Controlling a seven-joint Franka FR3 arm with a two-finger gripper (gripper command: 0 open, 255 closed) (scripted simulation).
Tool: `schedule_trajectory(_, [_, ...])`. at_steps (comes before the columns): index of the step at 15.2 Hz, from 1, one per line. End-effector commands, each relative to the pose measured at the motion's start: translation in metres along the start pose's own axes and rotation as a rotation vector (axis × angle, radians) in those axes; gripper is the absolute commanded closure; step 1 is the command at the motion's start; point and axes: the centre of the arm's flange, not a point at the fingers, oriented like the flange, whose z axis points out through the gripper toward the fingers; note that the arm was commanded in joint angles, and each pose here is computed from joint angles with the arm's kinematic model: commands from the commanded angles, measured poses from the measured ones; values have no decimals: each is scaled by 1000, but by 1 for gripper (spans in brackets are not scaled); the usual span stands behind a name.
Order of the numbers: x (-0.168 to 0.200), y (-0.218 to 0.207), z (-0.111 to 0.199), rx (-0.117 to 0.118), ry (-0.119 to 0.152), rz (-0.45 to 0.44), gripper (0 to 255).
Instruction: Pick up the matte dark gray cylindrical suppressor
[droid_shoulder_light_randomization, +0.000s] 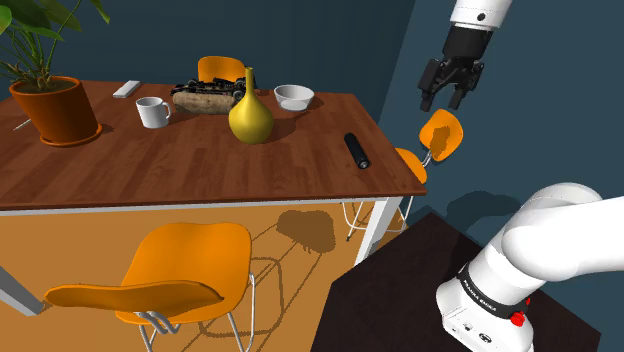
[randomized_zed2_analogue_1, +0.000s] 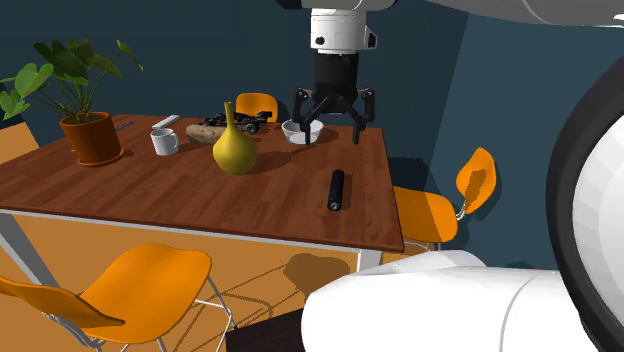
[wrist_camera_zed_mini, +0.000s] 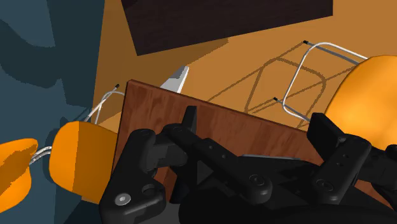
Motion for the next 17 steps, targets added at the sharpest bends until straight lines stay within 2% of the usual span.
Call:
schedule_trajectory(1, [0, 0, 0, 0, 0, 0, 0])
schedule_trajectory(17, [157, 26, 134, -36, 22, 73, 0])
